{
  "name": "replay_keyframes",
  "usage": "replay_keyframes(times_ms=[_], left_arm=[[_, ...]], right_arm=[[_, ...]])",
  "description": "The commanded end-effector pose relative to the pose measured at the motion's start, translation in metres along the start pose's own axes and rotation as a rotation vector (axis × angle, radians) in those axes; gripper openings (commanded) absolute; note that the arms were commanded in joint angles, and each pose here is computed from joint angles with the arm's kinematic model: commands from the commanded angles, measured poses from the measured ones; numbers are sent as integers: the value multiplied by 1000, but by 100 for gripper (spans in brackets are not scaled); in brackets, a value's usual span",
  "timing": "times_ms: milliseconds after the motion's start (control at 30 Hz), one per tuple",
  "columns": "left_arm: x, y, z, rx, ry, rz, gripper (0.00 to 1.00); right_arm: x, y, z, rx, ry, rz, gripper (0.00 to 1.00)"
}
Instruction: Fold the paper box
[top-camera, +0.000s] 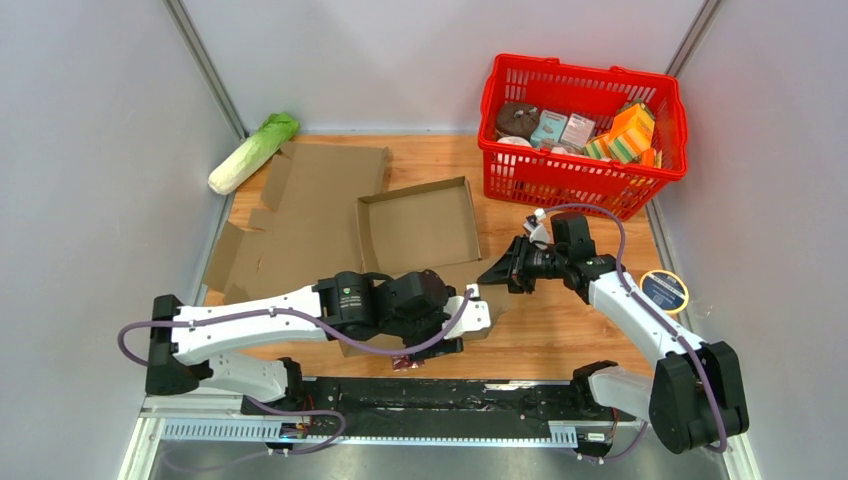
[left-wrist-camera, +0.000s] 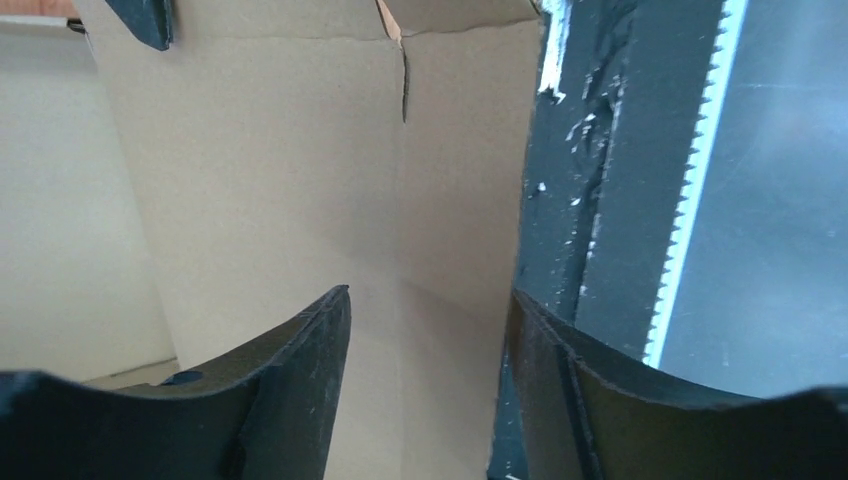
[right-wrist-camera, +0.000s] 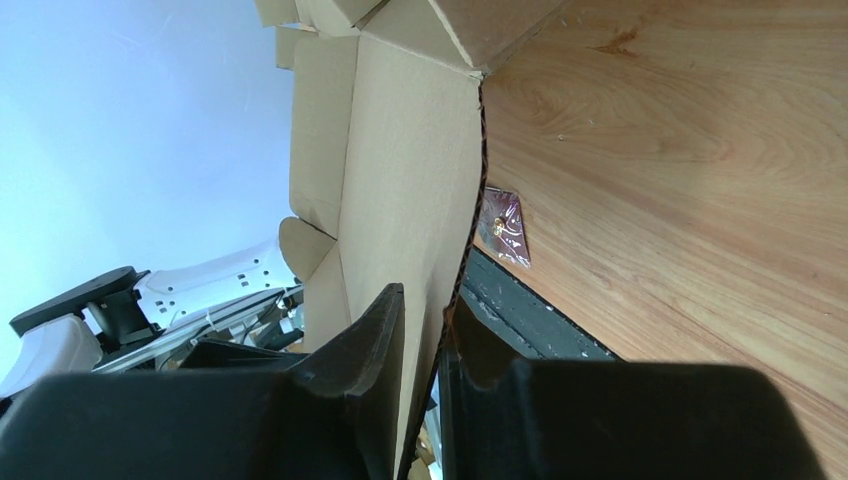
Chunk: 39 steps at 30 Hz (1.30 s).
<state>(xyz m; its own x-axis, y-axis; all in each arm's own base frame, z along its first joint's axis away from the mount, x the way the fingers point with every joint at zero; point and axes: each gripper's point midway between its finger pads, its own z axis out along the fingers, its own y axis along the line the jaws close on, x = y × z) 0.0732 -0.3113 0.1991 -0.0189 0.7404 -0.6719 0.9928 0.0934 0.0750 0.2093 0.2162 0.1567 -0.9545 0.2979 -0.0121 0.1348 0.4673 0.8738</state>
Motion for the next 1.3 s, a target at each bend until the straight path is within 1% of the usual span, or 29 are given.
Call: replay_keyframes(times_ms=[0, 67, 100, 133, 167, 233, 267, 300, 333, 400, 433, 467, 500, 533, 567, 633, 667, 700, 733, 767, 800, 833, 900, 933, 1033, 1100, 1133, 1167, 1267], left_arm=[[-9, 25, -4, -178, 48, 29, 57], [-10, 33, -1, -224, 75, 33, 48], [-10, 41, -1, -272, 87, 33, 33], [-12, 45, 0, -291, 94, 28, 24], [-14, 46, 0, -298, 95, 30, 16], [-22, 49, -2, -316, 73, 19, 4], [-26, 49, -3, -313, 61, 19, 2], [-30, 50, -5, -318, 48, 17, 0], [-40, 53, -9, -329, 26, 12, 0], [-57, 64, -23, -352, -5, -14, 0], [-64, 69, -25, -361, -10, -28, 0], [-71, 76, -31, -371, -23, -67, 0], [-88, 88, -51, -387, -66, -113, 0], [-93, 96, -52, -400, -67, -162, 0], [-100, 103, -60, -418, -85, -200, 0], [-119, 128, -87, -502, -145, -288, 0], [-125, 135, -95, -527, -177, -372, 0], [-136, 144, -111, -550, -216, -432, 0], [-135, 160, -121, -583, -251, -563, 0], [-137, 168, -130, -589, -276, -631, 0], [-148, 170, -139, -537, -331, -687, 0], [-153, 173, -143, -507, -378, -797, 0], [-152, 194, -159, -512, -459, -956, 0], [-151, 200, -164, -507, -499, -1082, 0], [-143, 223, -181, -523, -585, -1316, 0], [-128, 237, -193, -568, -608, -1445, 0], [-126, 242, -195, -569, -633, -1524, 0], [-122, 247, -199, -577, -650, -1569, 0], [-108, 263, -205, -621, -696, -1732, 0]], right_arm=[[-4, 21, -7, -68, -22, -56, 20], [-6, 20, -7, -64, -30, -68, 22], [-6, 20, -7, -54, -32, -76, 24], [-10, 18, -7, -37, -44, -86, 28], [-12, 15, -6, -22, -51, -140, 42], [-34, 9, -8, 59, -116, -210, 64], [-46, 3, -14, 121, -149, -298, 85], [-51, -6, -21, 203, -162, -289, 92], [-79, 3, -37, 271, -280, -346, 98], [-97, 13, -60, 352, -382, -419, 100], [-117, 37, -82, 382, -501, -473, 100], [-124, 50, -98, 397, -565, -505, 100], [-130, 59, -113, 426, -611, -540, 100], [-144, 61, -135, 494, -706, -541, 100], [-153, 81, -158, 515, -791, -567, 100], [-162, 77, -193, 664, -905, -557, 100], [-162, 80, -201, 689, -922, -557, 100], [-162, 79, -204, 705, -925, -555, 100], [-159, 79, -200, 692, -903, -568, 100], [-156, 78, -194, 684, -880, -578, 100], [-152, 68, -186, 698, -850, -581, 100], [-145, 67, -176, 700, -827, -607, 100], [-132, 59, -157, 714, -764, -653, 100], [-120, 64, -144, 727, -744, -723, 100], [-90, 70, -119, 758, -688, -887, 100], [-76, 84, -115, 683, -699, -957, 100], [-61, 86, -102, 622, -652, -1013, 100], [-50, 97, -108, 556, -673, -1054, 100], [-9, 120, -96, 409, -641, -1286, 100]])
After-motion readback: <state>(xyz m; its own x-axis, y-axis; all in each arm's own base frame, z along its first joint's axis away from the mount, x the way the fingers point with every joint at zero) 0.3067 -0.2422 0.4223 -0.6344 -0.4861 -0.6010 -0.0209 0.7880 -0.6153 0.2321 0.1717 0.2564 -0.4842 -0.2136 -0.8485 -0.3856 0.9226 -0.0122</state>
